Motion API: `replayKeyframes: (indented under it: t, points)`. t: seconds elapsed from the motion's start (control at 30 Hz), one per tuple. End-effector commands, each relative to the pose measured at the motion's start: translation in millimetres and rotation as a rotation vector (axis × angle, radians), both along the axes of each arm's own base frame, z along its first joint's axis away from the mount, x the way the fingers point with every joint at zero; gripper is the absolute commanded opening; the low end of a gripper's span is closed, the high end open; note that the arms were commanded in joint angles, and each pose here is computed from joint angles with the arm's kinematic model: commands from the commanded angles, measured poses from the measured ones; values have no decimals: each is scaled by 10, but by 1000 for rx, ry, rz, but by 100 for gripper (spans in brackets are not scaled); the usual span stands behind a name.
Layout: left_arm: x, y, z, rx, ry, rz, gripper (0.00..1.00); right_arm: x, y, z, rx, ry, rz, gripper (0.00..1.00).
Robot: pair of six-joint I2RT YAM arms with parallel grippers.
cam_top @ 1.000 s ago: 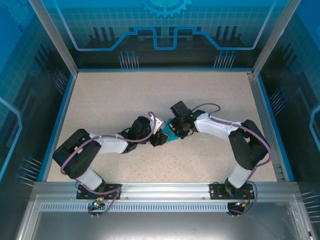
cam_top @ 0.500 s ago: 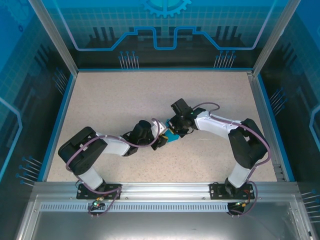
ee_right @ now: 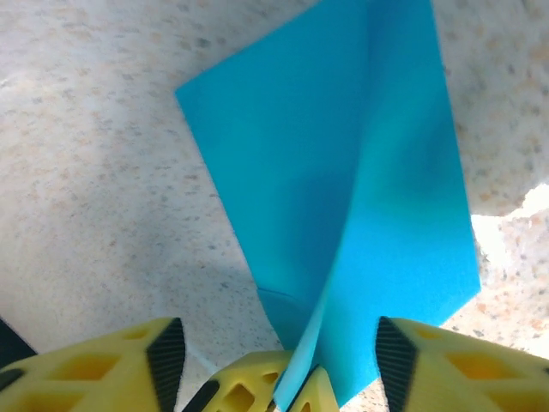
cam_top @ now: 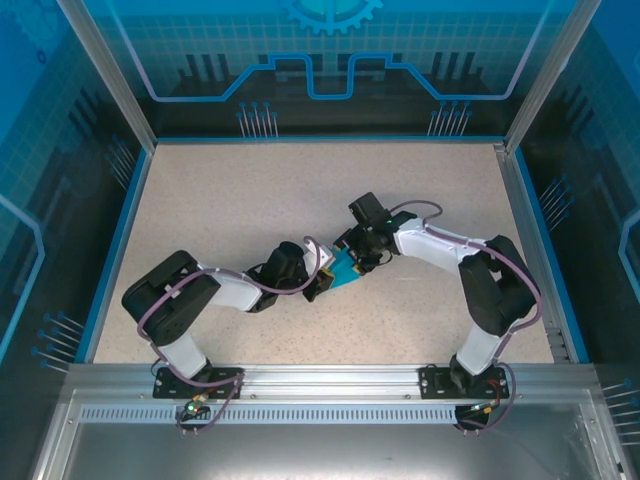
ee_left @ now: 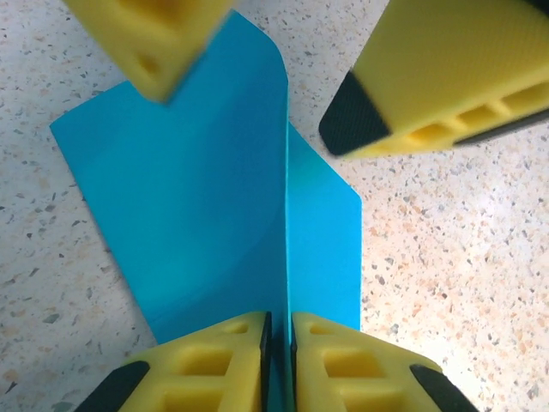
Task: Fold a paper plane with a square sheet of paper (pick it up from the middle)
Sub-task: Fourth fold the wing at the center of the table.
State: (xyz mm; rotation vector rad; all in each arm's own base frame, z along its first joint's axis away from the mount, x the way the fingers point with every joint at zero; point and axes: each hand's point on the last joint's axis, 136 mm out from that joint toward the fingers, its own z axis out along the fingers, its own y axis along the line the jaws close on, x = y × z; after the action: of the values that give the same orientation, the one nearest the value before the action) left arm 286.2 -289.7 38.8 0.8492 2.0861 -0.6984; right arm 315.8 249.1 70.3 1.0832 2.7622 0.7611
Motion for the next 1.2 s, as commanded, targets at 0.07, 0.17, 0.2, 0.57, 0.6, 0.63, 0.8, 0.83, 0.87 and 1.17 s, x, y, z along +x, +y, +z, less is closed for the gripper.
replayKeyframes:
  t: [0.07,0.17,0.2,0.57,0.6,0.63,0.8,0.83,0.87,1.17]
  points:
    - [-28,-122,41,-102,90,24,16,83,-16,261,79,-202,201,70]
    - [-38,-106,2,-122,140,62,16,83,-9,295,70,-289,301,70]
    - [-38,-102,-5,-131,154,75,16,74,7,305,74,-322,335,69]
    - [-72,-61,-102,-174,281,165,17,-212,-22,-12,132,-342,415,63]
    - [-82,-58,-123,-174,293,170,17,-225,-23,-52,133,-336,417,62]
    - [-83,-52,-134,-175,301,177,17,-229,-31,-88,135,-329,412,61]
    - [-106,-44,-155,-184,335,193,16,-186,-25,-173,131,-322,401,55]
    - [-109,-41,-162,-185,344,199,16,-171,-19,-182,130,-319,401,54]
    - [-112,-39,-164,-186,350,204,17,-159,-17,-207,126,-314,399,53]
    - [-129,-42,-145,-238,463,268,17,-85,60,-283,143,-308,413,49]
